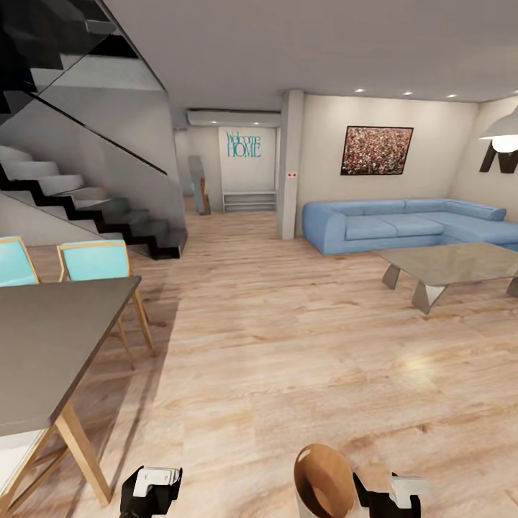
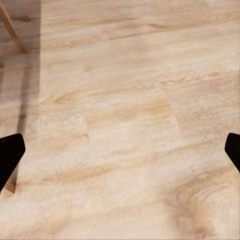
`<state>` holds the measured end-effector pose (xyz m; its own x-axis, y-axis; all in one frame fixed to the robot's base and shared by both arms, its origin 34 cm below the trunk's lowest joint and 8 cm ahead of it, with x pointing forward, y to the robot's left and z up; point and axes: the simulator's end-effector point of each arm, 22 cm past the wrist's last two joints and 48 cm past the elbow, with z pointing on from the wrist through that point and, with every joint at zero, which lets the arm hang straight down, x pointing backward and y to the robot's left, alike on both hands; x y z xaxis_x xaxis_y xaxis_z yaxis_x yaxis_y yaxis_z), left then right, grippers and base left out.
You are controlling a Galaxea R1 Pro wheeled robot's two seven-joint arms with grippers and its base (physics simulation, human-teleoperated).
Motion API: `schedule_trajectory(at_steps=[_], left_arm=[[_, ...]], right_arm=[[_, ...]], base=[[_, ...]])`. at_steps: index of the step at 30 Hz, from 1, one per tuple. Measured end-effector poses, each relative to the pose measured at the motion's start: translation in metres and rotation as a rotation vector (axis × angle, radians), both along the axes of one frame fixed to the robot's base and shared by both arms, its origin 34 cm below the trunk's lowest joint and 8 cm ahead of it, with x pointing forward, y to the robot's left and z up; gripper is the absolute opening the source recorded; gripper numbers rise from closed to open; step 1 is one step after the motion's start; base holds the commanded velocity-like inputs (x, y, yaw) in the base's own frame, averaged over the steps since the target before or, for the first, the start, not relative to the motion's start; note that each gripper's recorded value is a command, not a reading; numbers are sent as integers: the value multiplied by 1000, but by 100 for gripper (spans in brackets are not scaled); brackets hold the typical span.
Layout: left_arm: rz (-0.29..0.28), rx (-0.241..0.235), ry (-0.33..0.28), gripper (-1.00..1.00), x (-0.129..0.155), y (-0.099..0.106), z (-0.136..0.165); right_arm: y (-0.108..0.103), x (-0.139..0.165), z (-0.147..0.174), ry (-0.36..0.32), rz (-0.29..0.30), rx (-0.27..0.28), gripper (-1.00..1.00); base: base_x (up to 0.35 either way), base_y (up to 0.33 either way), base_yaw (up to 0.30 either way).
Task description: Put the three can of soda from the living room inside the tash can in the kitchen.
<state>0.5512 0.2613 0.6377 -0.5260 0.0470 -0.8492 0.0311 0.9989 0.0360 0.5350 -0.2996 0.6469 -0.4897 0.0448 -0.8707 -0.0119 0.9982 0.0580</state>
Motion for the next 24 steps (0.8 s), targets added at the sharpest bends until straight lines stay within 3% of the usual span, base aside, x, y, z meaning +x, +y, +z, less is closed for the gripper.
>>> schedule_trajectory(at_steps=[15,24], left_arm=[[0,-1,0,100,0,0,0],[3,-3,0,100,0,0,0]], right_arm=[[0,-2,-4,9,-1,2,100],[-1,-2,-3,9,-2,2,100]], base=[[143,-69,0],[29,-20,0]])
